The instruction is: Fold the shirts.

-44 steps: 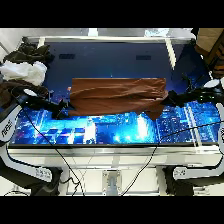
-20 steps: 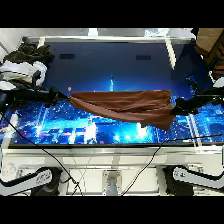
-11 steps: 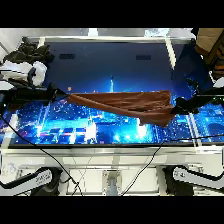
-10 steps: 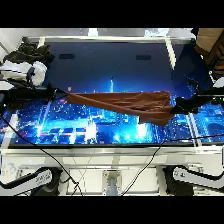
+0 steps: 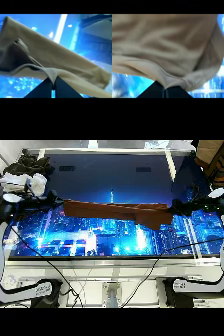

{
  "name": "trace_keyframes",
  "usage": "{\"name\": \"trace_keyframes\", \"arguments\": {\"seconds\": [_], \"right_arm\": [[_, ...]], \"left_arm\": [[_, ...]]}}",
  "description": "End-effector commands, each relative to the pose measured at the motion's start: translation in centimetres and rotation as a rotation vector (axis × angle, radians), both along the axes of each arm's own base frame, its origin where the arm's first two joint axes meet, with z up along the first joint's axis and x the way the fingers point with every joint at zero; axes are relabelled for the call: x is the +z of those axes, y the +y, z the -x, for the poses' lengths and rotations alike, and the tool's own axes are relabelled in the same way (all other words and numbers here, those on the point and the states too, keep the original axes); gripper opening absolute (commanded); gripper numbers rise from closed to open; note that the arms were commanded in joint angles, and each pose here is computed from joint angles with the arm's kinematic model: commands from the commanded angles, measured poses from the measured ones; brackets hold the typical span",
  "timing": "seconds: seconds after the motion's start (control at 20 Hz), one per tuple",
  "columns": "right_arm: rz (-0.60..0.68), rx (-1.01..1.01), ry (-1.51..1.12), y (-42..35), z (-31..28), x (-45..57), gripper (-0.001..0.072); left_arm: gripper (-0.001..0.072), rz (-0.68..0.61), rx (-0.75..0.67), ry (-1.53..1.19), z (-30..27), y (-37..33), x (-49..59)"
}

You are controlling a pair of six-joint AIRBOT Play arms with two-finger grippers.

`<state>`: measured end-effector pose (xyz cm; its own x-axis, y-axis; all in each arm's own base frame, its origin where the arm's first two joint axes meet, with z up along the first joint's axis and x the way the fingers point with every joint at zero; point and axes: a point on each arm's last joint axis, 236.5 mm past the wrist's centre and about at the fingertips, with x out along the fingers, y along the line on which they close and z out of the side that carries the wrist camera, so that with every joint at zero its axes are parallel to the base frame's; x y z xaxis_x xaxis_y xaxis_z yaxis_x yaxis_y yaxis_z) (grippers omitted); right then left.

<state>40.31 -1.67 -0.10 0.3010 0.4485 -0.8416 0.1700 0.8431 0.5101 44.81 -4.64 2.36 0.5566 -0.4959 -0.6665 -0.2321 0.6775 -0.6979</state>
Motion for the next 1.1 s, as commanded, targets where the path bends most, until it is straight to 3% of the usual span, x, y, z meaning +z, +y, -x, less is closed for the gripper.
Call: {"name": "trace_keyframes", "arguments": {"seconds": [0.0,0.4,0.45,0.5,0.55,0.6,0.8,0.85,0.9,0.95,1.0,1.05], "right_arm": [[-0.001,-0.086,-0.114,-1.2,-5.0,0.0,0.0025],[0.056,-0.108,-0.091,-1.6,-9.4,-7.0,0.0027],[0.062,-0.117,-0.094,-1.8,-9.6,-7.5,0.0054],[0.078,-0.128,-0.115,-2.3,-10.2,-7.5,0.0209],[0.086,-0.141,-0.138,-2.7,-10.7,-7.2,0.0339],[0.095,-0.134,-0.16,-2.9,-11.3,-6.6,0.0342],[0.127,-0.064,-0.245,-3.8,-13.0,-2.0,0.0345],[0.15,-0.048,-0.253,-4.4,-13.1,-1.0,0.0347],[0.18,-0.034,-0.252,-5.3,-12.9,-0.4,0.0411],[0.202,-0.022,-0.232,-6.1,-12.4,-0.2,0.0422],[0.223,-0.007,-0.194,-7.1,-11.3,-0.5,0.0437],[0.234,-0.001,-0.146,-8.0,-10.1,-1.1,0.044]], "left_arm": [[0.0013,-0.025,0.033,0.047,-1.6,-0.4,-4.3],[0.0016,-0.042,0.09,0.094,-4.5,-0.7,-9.9],[0.0045,-0.052,0.082,0.063,-5.2,-0.6,-9.2],[0.0226,-0.049,0.079,0.029,-6.1,-0.6,-8.0],[0.0489,-0.04,0.075,-0.005,-7.0,-0.8,-6.7],[0.061,-0.027,0.069,-0.036,-7.8,-1.0,-5.3],[0.0595,0.118,-0.058,-0.208,-10.0,-4.9,3.2],[0.0481,0.168,-0.094,-0.24,-10.1,-6.7,5.2],[0.0279,0.182,-0.139,-0.259,-9.8,-9.0,6.4],[0.0119,0.17,-0.19,-0.272,-9.4,-11.5,6.9],[0.0024,0.152,-0.224,-0.286,-9.1,-14.0,7.0],[0.0013,0.126,-0.243,-0.302,-8.9,-16.5,6.8]]}}
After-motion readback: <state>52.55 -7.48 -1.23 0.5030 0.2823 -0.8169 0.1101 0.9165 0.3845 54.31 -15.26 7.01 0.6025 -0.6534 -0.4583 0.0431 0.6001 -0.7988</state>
